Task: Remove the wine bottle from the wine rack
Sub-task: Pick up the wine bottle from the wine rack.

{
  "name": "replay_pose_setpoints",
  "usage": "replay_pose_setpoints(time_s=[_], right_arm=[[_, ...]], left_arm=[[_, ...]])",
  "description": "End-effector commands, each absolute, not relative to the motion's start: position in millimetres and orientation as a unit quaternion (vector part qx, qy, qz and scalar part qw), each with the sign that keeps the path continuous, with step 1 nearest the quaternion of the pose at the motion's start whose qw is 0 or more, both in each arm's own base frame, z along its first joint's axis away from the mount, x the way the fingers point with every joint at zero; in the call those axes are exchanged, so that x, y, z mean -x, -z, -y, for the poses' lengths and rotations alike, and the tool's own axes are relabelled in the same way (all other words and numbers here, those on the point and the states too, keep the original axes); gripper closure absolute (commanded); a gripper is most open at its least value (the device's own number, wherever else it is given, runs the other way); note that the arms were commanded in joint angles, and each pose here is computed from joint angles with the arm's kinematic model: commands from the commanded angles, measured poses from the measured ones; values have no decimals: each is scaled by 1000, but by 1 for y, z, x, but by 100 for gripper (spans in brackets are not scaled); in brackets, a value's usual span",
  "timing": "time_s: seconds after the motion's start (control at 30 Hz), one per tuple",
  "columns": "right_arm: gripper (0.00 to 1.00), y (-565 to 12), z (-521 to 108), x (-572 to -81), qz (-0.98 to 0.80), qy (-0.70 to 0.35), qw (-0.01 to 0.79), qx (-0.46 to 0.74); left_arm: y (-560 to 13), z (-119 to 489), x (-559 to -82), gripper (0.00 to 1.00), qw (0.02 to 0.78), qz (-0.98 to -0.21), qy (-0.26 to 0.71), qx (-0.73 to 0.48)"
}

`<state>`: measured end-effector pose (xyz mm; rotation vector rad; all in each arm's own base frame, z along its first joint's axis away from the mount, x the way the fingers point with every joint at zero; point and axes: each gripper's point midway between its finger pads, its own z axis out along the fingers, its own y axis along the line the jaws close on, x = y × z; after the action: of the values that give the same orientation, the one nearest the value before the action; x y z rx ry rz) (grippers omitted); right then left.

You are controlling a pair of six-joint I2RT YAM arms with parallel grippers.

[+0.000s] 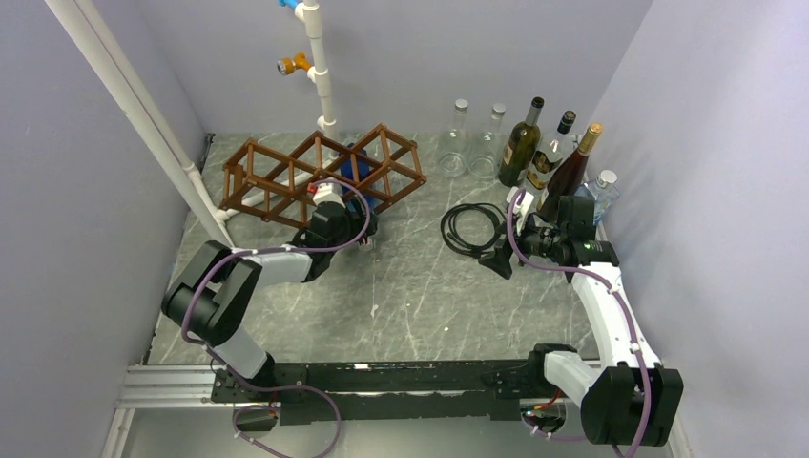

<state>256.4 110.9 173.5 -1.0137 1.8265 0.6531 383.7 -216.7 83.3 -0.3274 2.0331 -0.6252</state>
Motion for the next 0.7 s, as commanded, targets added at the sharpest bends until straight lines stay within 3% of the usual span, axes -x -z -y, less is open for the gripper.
replay_pose_setpoints(time_s=[0.0,0.07,0.17,0.23,0.4,0.67], right_arm=[[0,-178,-113,-260,-730,-266,470,420],[0,-178,-113,-260,-730,-265,469,420],[0,-178,-113,-260,-730,-265,470,419],[0,-178,-113,-260,-730,-265,470,420],[0,-178,-113,-259,-729,-266,470,420],[0,-178,-113,-259,-729,-265,470,421]], left_arm=[[-95,216,-395,19,502,-814,254,144],[-97,218,-396,26,505,-814,251,140],[-100,219,-395,46,509,-813,248,135],[-101,220,-393,67,509,-813,247,134],[-107,218,-386,98,516,-808,249,134],[-127,222,-373,100,545,-792,251,116]])
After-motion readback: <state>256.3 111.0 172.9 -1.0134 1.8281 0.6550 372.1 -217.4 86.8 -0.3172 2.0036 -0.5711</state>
